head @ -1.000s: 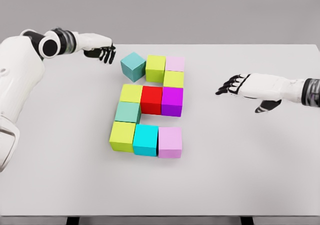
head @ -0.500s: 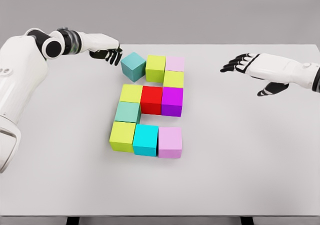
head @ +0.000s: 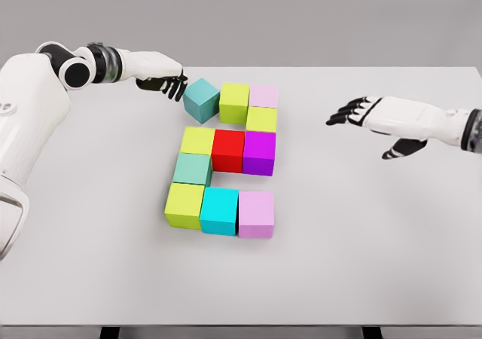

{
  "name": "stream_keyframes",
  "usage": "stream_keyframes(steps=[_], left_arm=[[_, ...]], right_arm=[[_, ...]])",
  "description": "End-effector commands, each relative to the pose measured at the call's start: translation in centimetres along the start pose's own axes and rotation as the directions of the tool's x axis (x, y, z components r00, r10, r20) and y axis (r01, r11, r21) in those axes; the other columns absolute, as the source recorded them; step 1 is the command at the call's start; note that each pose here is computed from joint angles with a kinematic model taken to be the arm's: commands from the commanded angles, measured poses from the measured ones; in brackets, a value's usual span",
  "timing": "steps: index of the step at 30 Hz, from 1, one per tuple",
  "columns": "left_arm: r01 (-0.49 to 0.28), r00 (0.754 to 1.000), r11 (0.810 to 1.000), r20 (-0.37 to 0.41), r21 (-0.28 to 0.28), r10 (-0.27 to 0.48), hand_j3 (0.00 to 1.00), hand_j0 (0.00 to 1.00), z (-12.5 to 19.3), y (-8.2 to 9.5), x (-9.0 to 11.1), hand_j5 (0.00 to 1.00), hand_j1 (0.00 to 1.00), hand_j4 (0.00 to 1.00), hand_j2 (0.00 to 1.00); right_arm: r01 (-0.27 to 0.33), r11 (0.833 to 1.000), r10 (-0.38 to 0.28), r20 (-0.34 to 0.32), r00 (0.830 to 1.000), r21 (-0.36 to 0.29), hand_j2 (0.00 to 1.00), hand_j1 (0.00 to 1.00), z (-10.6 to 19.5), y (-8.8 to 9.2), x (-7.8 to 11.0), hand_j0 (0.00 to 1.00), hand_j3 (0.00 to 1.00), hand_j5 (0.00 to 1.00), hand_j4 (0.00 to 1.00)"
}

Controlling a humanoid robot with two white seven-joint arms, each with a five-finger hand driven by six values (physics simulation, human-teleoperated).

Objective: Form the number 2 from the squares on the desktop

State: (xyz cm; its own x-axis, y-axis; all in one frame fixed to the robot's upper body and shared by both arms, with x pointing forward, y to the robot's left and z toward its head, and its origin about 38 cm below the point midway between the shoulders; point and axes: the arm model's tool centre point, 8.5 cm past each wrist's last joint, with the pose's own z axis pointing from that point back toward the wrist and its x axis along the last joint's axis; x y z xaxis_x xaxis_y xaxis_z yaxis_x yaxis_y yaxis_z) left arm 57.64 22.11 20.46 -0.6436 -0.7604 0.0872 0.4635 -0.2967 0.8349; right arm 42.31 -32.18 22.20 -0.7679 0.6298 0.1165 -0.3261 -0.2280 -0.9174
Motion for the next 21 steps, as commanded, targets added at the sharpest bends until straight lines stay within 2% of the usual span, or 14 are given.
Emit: stream_keyframes(steps=[1, 3, 4, 8, 14, 15, 16, 18, 19, 20, 21], left_arm=[[-0.007, 1.0, 1.0, 0.003, 0.008, 0.007, 0.28, 0.28, 0.1, 0.1, 0.0, 0.28, 0.28, 0.28, 0.28], [-0.006, 1.0, 1.0, 0.003, 0.007, 0.006, 0.28, 0.28, 0.0, 0.1, 0.0, 0.28, 0.28, 0.28, 0.28], [-0.007, 1.0, 1.0, 0.002, 0.01, 0.007, 0.28, 0.28, 0.1, 0.2, 0.0, 0.28, 0.28, 0.28, 0.28], [-0.007, 1.0, 1.0, 0.002, 0.017, 0.007, 0.28, 0.28, 0.2, 0.5, -0.1, 0.28, 0.28, 0.28, 0.28], [-0.012, 1.0, 1.0, 0.002, 0.024, 0.011, 0.28, 0.28, 0.4, 0.6, -0.1, 0.28, 0.28, 0.28, 0.28], [-0.009, 1.0, 0.999, 0.005, 0.037, 0.009, 0.29, 0.29, 0.5, 1.2, -0.1, 0.29, 0.29, 0.29, 0.29], [-0.028, 1.0, 0.998, -0.003, 0.057, 0.028, 0.35, 0.35, 1.3, 1.4, -0.8, 0.35, 0.35, 0.35, 0.35], [-0.07, 0.997, 0.994, -0.021, 0.089, 0.073, 0.56, 0.56, 2.7, 1.1, -2.4, 0.56, 0.56, 0.56, 0.56], [-0.084, 0.996, 0.992, -0.02, 0.097, 0.086, 0.73, 0.73, 2.8, 1.0, -2.5, 0.73, 0.73, 0.73, 0.73], [-0.096, 0.995, 0.99, -0.012, 0.101, 0.098, 0.87, 0.87, 2.7, 0.9, -2.4, 0.87, 0.87, 0.87, 0.87], [-0.105, 0.994, 0.989, -0.004, 0.105, 0.106, 0.94, 0.94, 2.6, 0.9, -2.3, 0.94, 0.94, 0.94, 0.94]], right_arm=[[-0.008, 1.0, 0.008, 0.022, 1.0, -0.001, 1.0, 1.0, -0.3, -0.2, 0.7, 1.0, 1.0, 1.0, 1.0], [-0.018, 1.0, 0.018, 0.038, 0.999, 0.009, 1.0, 1.0, -0.2, 0.2, 1.5, 1.0, 1.0, 1.0, 1.0], [-0.026, 0.999, 0.026, 0.018, 1.0, 0.025, 1.0, 1.0, 0.7, 0.2, 1.0, 1.0, 1.0, 1.0, 1.0], [-0.019, 1.0, 0.018, 0.032, 0.999, 0.021, 1.0, 1.0, 0.9, 0.2, 1.4, 1.0, 1.0, 1.0, 1.0], [-0.042, 0.998, 0.04, 0.051, 0.998, 0.038, 1.0, 1.0, 2.2, 0.0, 2.4, 1.0, 1.0, 1.0, 1.0], [-0.049, 0.998, 0.046, 0.05, 0.998, 0.048, 1.0, 1.0, 2.6, 0.0, 2.5, 1.0, 1.0, 1.0, 1.0], [-0.045, 0.997, 0.043, 0.049, 0.998, 0.055, 1.0, 1.0, 2.8, 0.3, 2.5, 1.0, 1.0, 1.0, 1.0], [-0.047, 0.998, 0.045, 0.056, 0.997, 0.048, 1.0, 1.0, 2.5, 0.1, 2.7, 1.0, 1.0, 1.0, 1.0], [-0.044, 0.998, 0.041, 0.062, 0.997, 0.036, 1.0, 1.0, 2.5, -0.2, 2.8, 1.0, 1.0, 1.0, 1.0], [-0.038, 0.999, 0.036, 0.068, 0.997, 0.026, 1.0, 1.0, 2.5, -0.5, 2.8, 1.0, 1.0, 1.0, 1.0], [-0.04, 0.999, 0.038, 0.066, 0.997, 0.025, 1.0, 1.0, 2.7, -0.6, 2.8, 1.0, 1.0, 1.0, 1.0]])
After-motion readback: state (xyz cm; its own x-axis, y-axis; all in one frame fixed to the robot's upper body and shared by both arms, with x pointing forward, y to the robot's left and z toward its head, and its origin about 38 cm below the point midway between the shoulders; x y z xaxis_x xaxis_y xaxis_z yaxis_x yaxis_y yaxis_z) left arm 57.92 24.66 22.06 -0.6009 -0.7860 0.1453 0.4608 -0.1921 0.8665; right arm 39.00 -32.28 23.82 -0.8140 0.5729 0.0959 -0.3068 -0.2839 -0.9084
